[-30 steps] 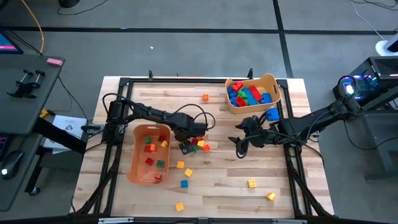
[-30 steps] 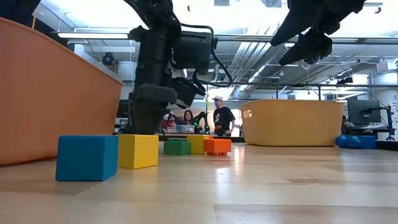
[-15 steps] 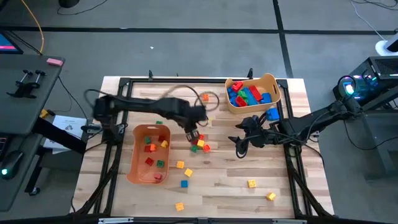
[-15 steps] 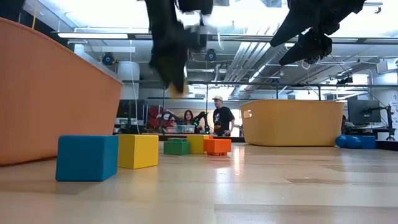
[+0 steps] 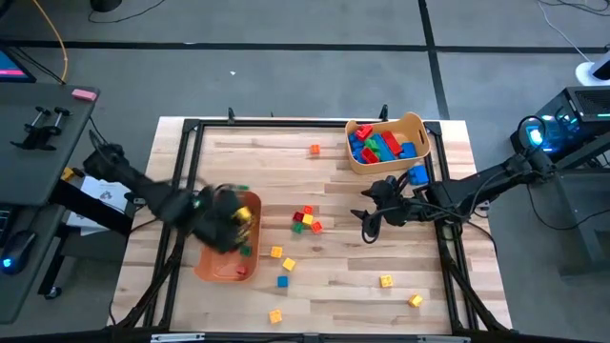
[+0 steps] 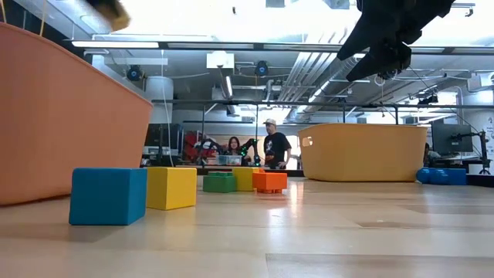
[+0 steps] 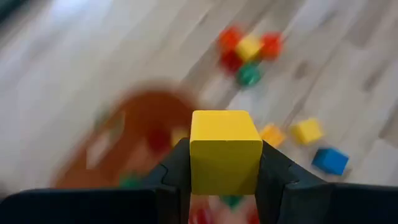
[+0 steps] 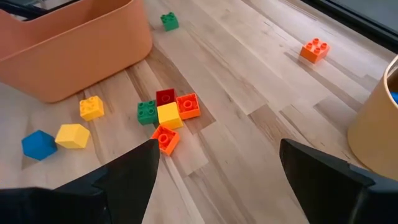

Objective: Sort blocks by size
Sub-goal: Put the yellow block into the orange bin, then put the yellow game piece into the orange bin

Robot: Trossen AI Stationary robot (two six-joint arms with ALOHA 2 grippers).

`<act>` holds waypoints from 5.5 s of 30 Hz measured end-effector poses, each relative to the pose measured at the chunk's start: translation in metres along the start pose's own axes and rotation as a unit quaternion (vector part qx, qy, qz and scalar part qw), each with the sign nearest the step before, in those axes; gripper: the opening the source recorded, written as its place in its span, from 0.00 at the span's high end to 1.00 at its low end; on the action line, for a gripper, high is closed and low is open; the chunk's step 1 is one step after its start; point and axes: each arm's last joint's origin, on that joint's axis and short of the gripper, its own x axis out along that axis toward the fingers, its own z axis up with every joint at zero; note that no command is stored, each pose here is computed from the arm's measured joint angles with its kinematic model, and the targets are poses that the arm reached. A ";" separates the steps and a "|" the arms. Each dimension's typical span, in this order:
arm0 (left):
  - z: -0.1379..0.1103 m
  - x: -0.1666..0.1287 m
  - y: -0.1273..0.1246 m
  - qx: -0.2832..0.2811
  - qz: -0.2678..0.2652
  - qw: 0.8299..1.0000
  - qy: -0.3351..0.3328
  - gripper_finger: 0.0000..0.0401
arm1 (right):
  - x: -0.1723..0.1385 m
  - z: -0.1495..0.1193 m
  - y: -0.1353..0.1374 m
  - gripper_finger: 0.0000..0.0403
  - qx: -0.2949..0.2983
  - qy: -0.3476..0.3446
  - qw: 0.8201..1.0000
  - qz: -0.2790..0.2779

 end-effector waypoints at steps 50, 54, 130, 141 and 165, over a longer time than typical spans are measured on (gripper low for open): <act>0.001 0.211 -0.131 0.476 -0.150 0.853 0.151 0.28 | 0.000 -0.001 0.000 0.18 -0.011 0.014 1.000 0.012; 0.008 0.215 -0.125 0.467 -0.145 0.859 0.152 0.30 | 0.000 -0.001 0.000 0.18 -0.011 0.014 1.000 0.013; 0.014 0.066 0.041 -0.070 0.001 0.998 0.009 0.12 | -0.013 -0.146 0.075 0.18 0.260 0.450 0.851 -0.071; 0.015 0.067 0.042 -0.023 -0.008 0.999 0.022 0.12 | -0.002 -0.142 0.094 0.18 0.328 0.417 0.837 -0.130; 0.018 0.031 0.064 0.006 -0.041 0.998 -0.042 0.12 | 0.046 -0.137 0.114 0.42 0.345 0.408 0.817 -0.217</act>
